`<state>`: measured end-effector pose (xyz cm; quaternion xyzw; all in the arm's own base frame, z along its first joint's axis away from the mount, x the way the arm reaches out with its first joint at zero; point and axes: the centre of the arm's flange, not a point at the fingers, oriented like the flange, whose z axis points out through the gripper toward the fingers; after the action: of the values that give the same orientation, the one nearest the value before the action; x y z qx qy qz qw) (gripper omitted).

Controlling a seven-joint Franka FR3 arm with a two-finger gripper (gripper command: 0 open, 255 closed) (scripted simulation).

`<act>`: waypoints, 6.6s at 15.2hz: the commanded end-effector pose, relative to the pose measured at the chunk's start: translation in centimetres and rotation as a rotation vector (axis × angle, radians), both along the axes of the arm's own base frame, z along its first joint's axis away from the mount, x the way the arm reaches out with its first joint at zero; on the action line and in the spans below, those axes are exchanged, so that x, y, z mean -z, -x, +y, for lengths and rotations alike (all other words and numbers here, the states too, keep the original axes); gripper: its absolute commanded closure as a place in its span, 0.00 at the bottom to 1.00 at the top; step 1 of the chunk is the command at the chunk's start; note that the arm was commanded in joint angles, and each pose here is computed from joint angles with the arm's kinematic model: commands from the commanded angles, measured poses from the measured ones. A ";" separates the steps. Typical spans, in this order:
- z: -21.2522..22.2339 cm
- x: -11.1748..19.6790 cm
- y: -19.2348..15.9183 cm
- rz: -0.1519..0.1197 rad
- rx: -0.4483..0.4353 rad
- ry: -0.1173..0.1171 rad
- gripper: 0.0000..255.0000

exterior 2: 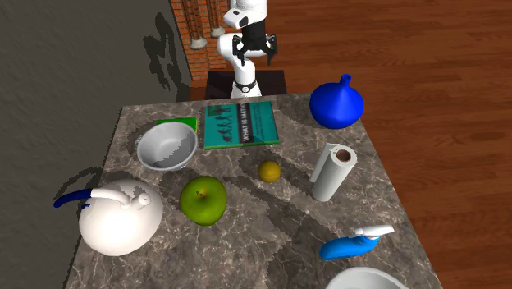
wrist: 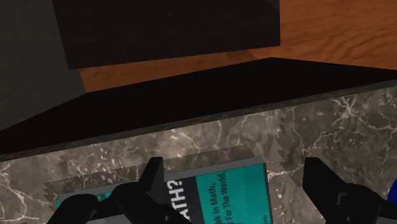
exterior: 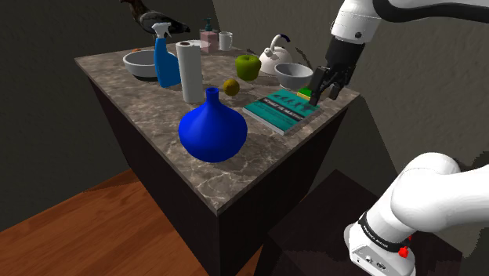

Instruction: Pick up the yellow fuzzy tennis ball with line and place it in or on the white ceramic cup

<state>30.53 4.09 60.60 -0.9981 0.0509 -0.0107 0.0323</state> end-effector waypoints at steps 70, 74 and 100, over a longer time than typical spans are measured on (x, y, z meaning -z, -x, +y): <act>2.9 2.7 -36.7 -0.061 0.500 -0.026 1.00; 2.9 0.6 -36.7 -0.061 0.500 -0.026 1.00; -16.2 -5.4 -31.9 -0.061 0.500 -0.026 1.00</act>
<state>62.72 -10.97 65.73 -0.9529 0.2964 -0.0476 0.0430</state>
